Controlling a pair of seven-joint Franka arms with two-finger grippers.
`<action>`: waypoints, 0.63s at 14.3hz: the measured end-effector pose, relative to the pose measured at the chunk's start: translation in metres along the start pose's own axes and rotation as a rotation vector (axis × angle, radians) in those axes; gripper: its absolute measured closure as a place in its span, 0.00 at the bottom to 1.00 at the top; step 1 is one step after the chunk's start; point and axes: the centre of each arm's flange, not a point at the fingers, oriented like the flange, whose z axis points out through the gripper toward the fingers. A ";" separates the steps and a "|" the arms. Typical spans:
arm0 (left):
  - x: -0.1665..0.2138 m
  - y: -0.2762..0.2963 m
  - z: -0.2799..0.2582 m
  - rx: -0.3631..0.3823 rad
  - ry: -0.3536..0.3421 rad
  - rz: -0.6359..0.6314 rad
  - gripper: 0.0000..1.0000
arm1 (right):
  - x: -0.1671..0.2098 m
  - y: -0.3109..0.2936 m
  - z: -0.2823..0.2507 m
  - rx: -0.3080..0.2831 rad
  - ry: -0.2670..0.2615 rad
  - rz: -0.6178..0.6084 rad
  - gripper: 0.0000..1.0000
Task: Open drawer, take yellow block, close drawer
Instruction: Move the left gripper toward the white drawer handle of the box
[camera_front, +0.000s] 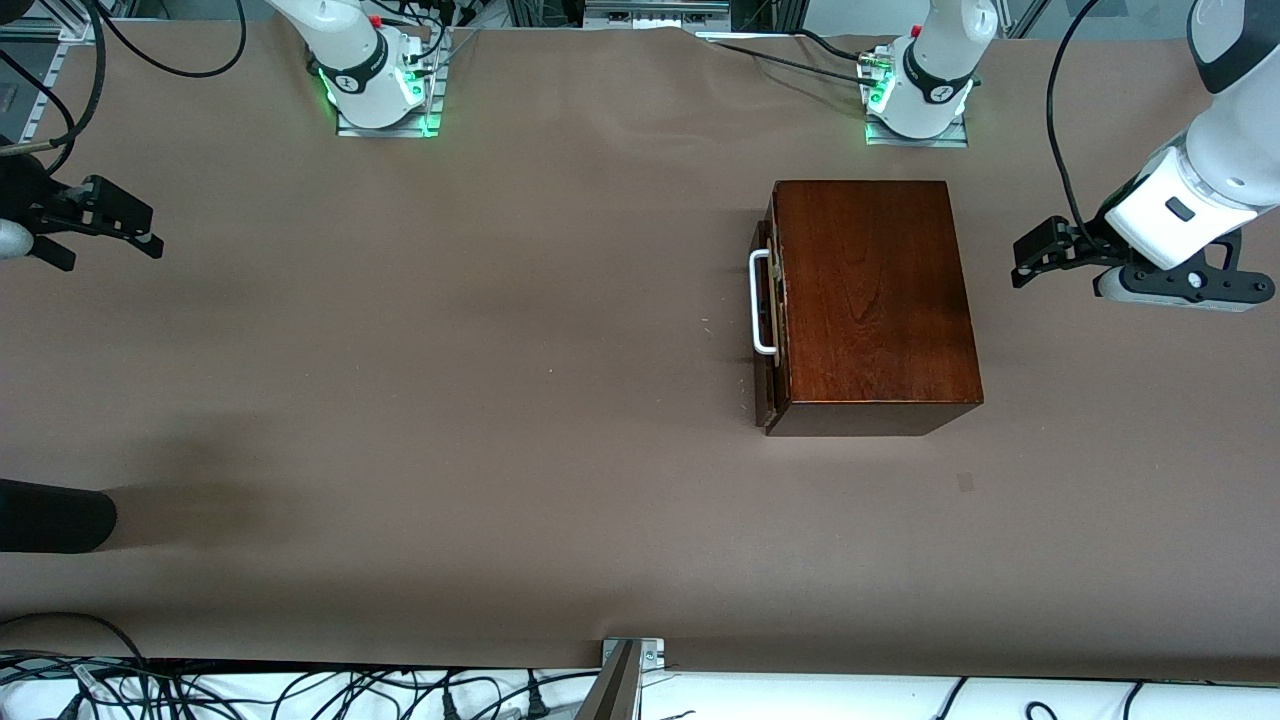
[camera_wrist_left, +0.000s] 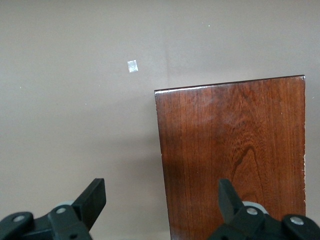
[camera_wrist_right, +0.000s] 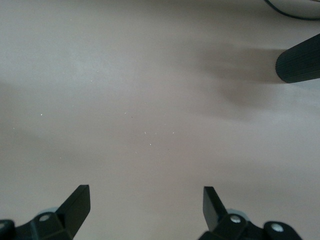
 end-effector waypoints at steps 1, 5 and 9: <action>0.000 0.000 0.000 0.000 0.000 0.000 0.00 | 0.000 0.000 0.000 0.000 0.000 0.000 0.00; 0.000 0.000 0.000 0.000 0.000 0.000 0.00 | 0.000 0.000 0.000 0.000 0.001 0.000 0.00; -0.001 0.000 0.001 0.000 -0.013 0.000 0.00 | 0.000 0.000 0.000 -0.001 0.003 0.000 0.00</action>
